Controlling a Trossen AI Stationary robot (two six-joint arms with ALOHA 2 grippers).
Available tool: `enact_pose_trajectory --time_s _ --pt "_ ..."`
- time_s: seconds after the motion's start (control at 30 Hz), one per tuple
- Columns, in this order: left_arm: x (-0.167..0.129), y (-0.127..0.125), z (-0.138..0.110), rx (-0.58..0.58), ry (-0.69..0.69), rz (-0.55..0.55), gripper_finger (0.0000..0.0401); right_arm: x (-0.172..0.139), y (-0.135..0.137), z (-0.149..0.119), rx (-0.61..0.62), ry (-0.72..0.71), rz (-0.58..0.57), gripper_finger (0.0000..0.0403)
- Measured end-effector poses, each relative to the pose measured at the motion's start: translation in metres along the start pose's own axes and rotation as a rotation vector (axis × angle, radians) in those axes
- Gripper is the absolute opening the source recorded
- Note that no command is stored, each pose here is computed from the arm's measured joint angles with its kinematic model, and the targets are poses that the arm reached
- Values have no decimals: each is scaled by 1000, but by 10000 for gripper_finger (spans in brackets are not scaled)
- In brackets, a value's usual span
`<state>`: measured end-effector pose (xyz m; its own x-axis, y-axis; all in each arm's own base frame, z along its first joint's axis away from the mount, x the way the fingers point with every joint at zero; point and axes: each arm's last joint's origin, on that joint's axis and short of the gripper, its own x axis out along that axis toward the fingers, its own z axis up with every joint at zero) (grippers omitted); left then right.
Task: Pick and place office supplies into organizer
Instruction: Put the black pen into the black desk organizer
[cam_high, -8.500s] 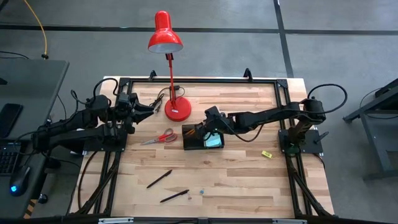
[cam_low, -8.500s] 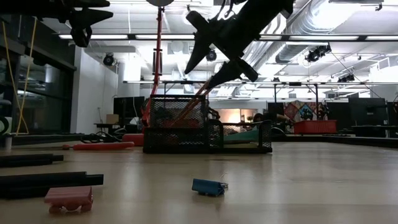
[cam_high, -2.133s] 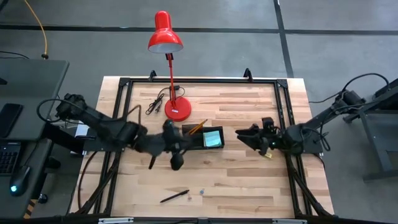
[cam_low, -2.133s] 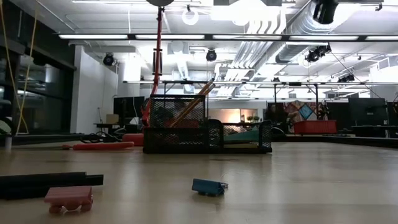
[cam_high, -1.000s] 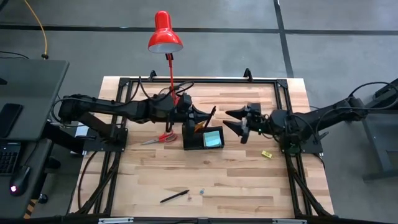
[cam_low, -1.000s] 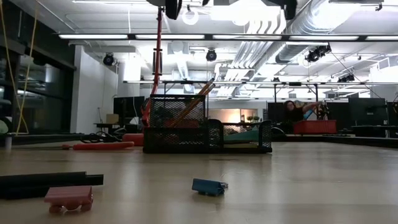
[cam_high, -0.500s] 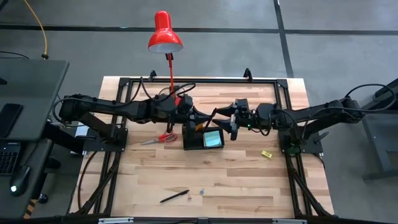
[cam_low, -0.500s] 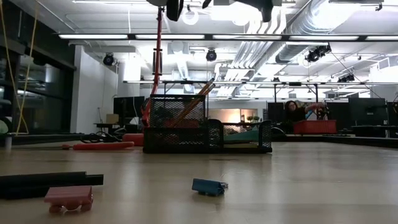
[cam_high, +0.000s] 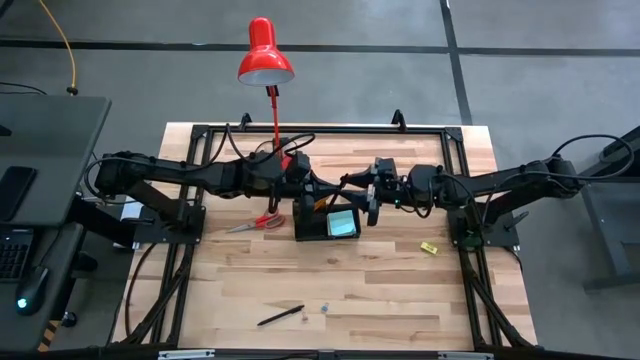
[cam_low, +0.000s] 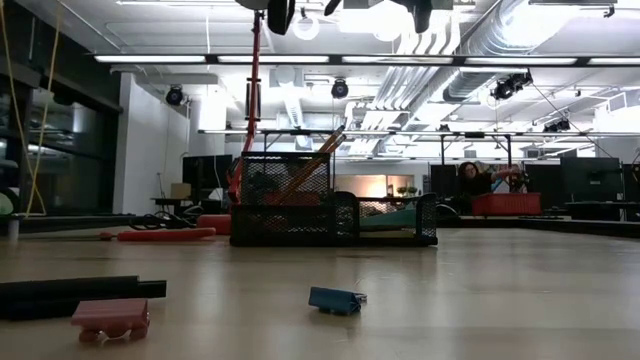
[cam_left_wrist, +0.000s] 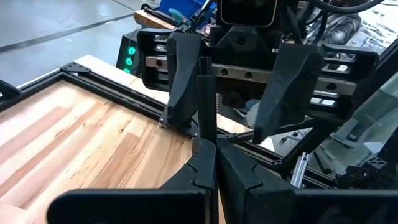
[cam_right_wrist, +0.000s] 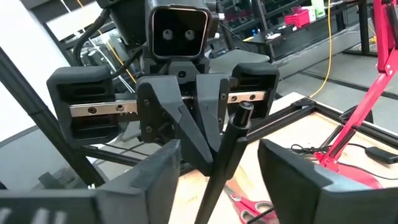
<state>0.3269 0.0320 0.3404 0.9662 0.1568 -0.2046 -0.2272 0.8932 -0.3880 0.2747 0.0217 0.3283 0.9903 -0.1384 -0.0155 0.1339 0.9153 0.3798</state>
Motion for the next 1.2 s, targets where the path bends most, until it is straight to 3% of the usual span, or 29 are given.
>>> enact_pose_trajectory --time_s 0.47,0.7,0.87,1.03,1.2 --pt "0 0 0 10 5 -3 0 0 -1 1 -10 5 10 10" --pt "-1 2 -4 29 52 28 3 2 -7 1 18 9 -18 5" --pt "-4 6 -13 8 150 59 28 1 -7 1 27 10 -33 3" --pt "-13 8 -17 -14 104 42 56 1 -8 -1 26 22 -48 2" --pt "-42 22 -37 -58 37 99 66 1 -11 -5 26 60 -73 1"
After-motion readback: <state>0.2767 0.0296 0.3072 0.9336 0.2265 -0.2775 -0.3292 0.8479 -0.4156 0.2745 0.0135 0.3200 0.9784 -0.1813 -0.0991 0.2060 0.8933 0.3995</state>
